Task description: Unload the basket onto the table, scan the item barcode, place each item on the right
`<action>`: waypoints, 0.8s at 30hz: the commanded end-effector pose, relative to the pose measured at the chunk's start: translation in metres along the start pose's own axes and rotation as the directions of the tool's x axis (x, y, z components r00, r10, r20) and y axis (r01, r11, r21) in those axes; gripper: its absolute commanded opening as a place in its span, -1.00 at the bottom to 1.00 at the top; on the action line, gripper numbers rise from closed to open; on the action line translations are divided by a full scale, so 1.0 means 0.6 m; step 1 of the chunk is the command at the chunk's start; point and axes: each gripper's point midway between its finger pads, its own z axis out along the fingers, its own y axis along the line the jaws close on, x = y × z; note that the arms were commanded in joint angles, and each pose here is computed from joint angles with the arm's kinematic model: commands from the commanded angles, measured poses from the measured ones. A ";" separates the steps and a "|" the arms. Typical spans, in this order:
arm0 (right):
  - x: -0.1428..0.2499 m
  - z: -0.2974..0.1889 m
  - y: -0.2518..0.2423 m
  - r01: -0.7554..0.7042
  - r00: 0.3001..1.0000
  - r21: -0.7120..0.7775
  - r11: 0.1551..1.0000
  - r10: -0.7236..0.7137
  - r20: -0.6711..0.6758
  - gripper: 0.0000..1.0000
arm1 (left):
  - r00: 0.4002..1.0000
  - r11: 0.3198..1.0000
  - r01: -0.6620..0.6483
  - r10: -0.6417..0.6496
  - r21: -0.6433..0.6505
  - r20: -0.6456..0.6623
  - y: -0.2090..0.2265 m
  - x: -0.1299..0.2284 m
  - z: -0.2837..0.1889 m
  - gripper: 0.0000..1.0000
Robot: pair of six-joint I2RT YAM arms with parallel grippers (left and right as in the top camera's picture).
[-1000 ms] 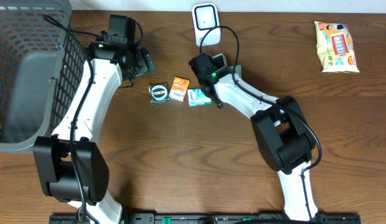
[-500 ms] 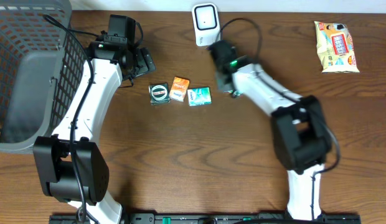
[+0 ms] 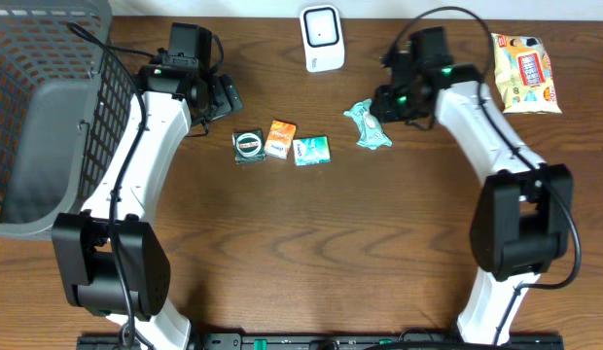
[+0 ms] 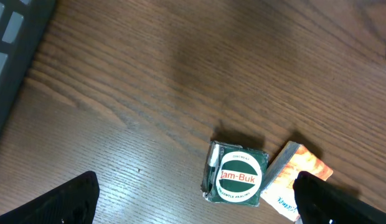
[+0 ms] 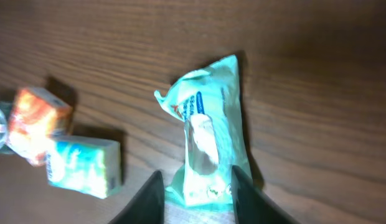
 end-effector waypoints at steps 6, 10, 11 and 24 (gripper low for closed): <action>0.026 0.050 0.001 0.216 0.976 0.419 0.882 -0.201 -0.081 -0.02 | 1.000 1.000 0.002 -0.002 -0.008 0.004 0.001 -0.003 0.000 0.96; 0.042 0.084 -0.011 0.273 0.962 0.532 0.802 -0.239 -0.135 0.04 | 1.000 1.000 0.002 -0.002 -0.008 0.004 0.001 -0.003 0.000 0.96; 0.044 0.088 -0.016 0.277 0.961 0.554 0.785 -0.240 -0.141 0.06 | 1.000 1.000 0.002 -0.002 -0.008 0.004 0.001 -0.003 0.000 0.96; 0.080 0.150 -0.039 0.271 0.960 0.499 0.823 -0.193 -0.203 -0.98 | 1.000 1.000 0.002 -0.002 -0.008 0.004 0.001 -0.003 0.000 0.96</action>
